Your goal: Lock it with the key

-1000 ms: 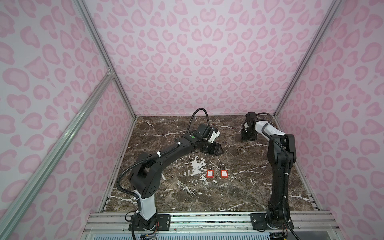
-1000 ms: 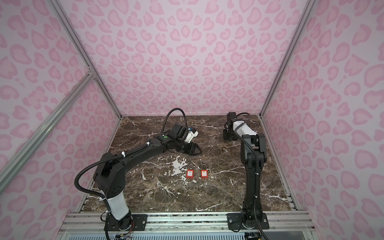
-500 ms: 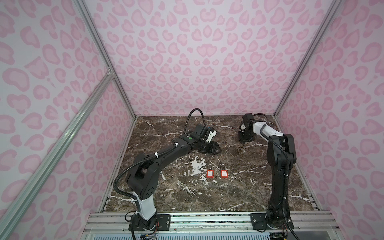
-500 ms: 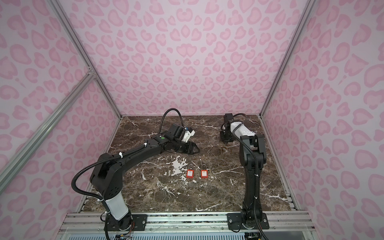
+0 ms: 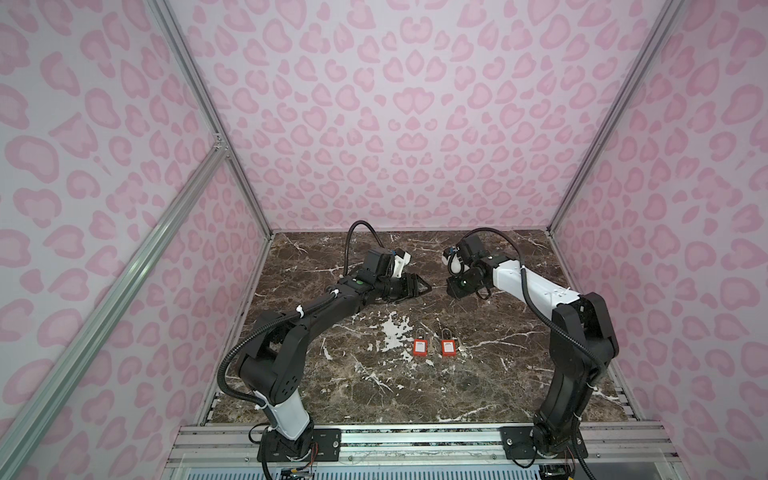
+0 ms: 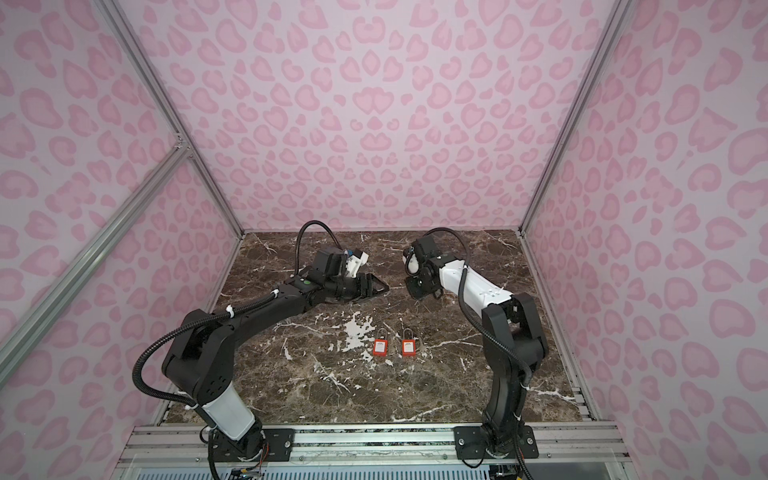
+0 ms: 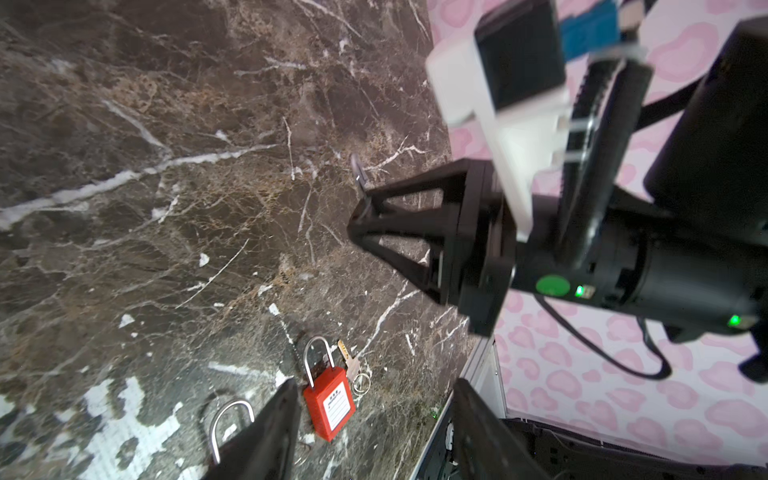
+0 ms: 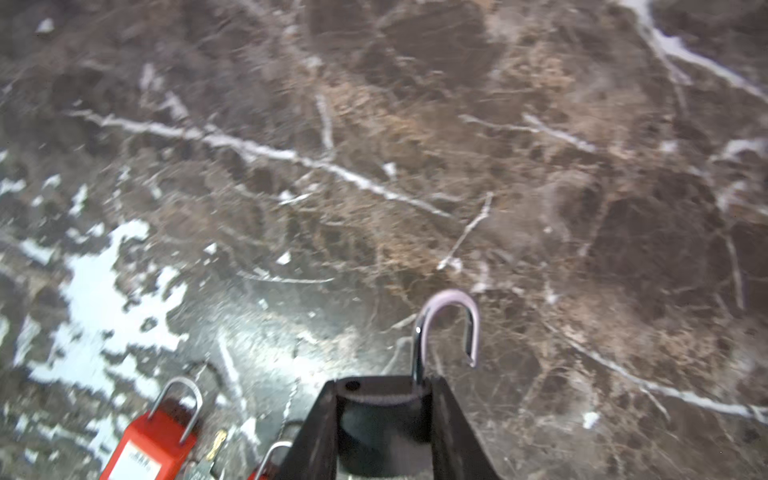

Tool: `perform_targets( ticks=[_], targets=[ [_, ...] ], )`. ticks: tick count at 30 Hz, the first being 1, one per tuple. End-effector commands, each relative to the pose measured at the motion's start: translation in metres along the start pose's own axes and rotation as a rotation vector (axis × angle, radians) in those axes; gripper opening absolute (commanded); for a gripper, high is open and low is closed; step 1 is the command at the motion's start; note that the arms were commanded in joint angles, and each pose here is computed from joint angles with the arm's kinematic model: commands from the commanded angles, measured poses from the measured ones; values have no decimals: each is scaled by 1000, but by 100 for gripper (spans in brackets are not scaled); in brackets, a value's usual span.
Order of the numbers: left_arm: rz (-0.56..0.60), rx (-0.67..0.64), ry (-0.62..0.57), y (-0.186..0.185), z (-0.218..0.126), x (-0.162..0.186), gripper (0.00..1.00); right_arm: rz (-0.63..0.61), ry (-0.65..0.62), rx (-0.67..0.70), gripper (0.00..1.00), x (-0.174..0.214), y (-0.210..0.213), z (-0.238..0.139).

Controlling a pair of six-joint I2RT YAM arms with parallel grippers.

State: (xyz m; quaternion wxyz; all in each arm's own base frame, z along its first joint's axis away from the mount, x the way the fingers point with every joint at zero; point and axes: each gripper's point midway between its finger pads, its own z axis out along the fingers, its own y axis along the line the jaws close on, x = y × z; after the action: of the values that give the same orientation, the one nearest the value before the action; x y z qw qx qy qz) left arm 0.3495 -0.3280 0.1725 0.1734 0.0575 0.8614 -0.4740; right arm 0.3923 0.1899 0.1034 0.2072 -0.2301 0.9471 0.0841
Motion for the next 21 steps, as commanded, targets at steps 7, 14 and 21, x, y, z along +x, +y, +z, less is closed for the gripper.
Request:
perform_targets(
  ticks=[7,14,21],
  targets=[
    [-13,43,-31,-2,-7,-7,60,-102,-180,-213,27,-21,54,-35],
    [-19,60,-44,-5,-5,-12,58,-156,-183,-307,26,-23,86,-43],
    [-35,77,-51,-2,0,-14,54,-195,-185,-336,26,-23,105,-46]
  ],
)
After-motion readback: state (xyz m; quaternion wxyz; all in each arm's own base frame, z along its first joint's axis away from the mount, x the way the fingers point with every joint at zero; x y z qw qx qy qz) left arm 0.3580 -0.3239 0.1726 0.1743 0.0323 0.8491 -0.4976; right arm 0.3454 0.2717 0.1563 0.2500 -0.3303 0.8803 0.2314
